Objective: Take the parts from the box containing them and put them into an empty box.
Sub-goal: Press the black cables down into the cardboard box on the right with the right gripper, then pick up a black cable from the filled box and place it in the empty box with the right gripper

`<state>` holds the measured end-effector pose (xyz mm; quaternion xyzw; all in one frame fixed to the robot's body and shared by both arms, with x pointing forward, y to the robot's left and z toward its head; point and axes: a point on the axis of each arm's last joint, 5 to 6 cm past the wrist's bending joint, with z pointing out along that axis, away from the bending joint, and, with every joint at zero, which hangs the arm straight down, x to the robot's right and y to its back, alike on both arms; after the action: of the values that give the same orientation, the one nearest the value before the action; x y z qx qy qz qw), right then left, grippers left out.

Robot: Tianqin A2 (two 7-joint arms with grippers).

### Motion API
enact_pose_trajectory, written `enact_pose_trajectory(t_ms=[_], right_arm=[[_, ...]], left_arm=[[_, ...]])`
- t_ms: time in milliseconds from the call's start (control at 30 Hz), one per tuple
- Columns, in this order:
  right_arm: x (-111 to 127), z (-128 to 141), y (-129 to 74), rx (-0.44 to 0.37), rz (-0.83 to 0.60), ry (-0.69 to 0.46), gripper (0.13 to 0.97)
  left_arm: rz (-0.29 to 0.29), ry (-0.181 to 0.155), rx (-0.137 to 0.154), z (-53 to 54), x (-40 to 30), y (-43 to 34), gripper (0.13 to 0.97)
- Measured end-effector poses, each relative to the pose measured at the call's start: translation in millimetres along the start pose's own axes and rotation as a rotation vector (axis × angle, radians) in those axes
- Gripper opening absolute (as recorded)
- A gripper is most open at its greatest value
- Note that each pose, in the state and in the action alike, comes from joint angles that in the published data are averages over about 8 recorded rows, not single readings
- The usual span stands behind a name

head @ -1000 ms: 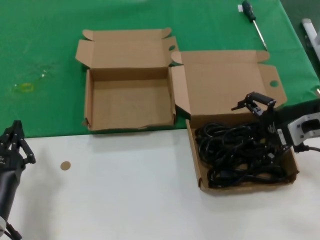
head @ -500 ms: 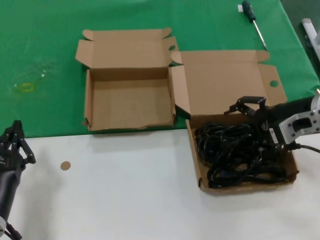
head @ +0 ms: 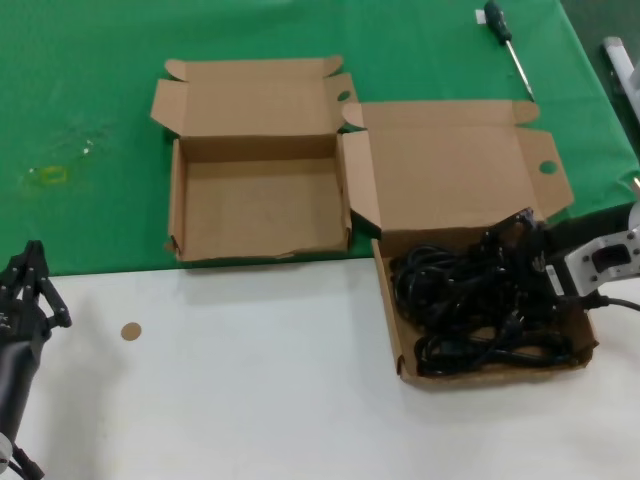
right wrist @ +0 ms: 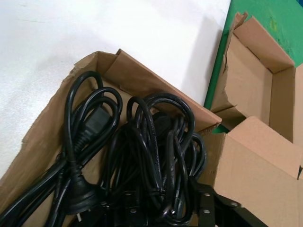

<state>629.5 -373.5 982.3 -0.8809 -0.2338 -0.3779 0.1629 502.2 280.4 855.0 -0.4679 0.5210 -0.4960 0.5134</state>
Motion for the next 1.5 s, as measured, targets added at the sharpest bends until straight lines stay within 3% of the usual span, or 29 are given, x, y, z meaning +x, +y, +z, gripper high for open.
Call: enact_pose_trajectory(t_ms=[133,400,800,1133,1500], right_arm=[[-1,-4,0,-0.003,0.010,-0.011,0.438],[5,-17,-2,0.004,0.051,-0.030,0.274],[43,-24,-17,0.083,0.166,0.013,0.243],[83,13,-46,0.154,0.202,0.085,0.242],[114,67,-95,0.219,0.201,0.180,0.241]], left_arm=[[0.000,0.000,0.000,0.0,0.0,0.0,0.152],[-0.001,0.000,0.000,0.0,0.0,0.0,0.152],[0.000,0.000,0.000,0.0,0.0,0.0,0.152],[0.000,0.000,0.000,0.0,0.0,0.0,0.152],[0.000,0.000,0.000,0.0,0.0,0.0,0.152]])
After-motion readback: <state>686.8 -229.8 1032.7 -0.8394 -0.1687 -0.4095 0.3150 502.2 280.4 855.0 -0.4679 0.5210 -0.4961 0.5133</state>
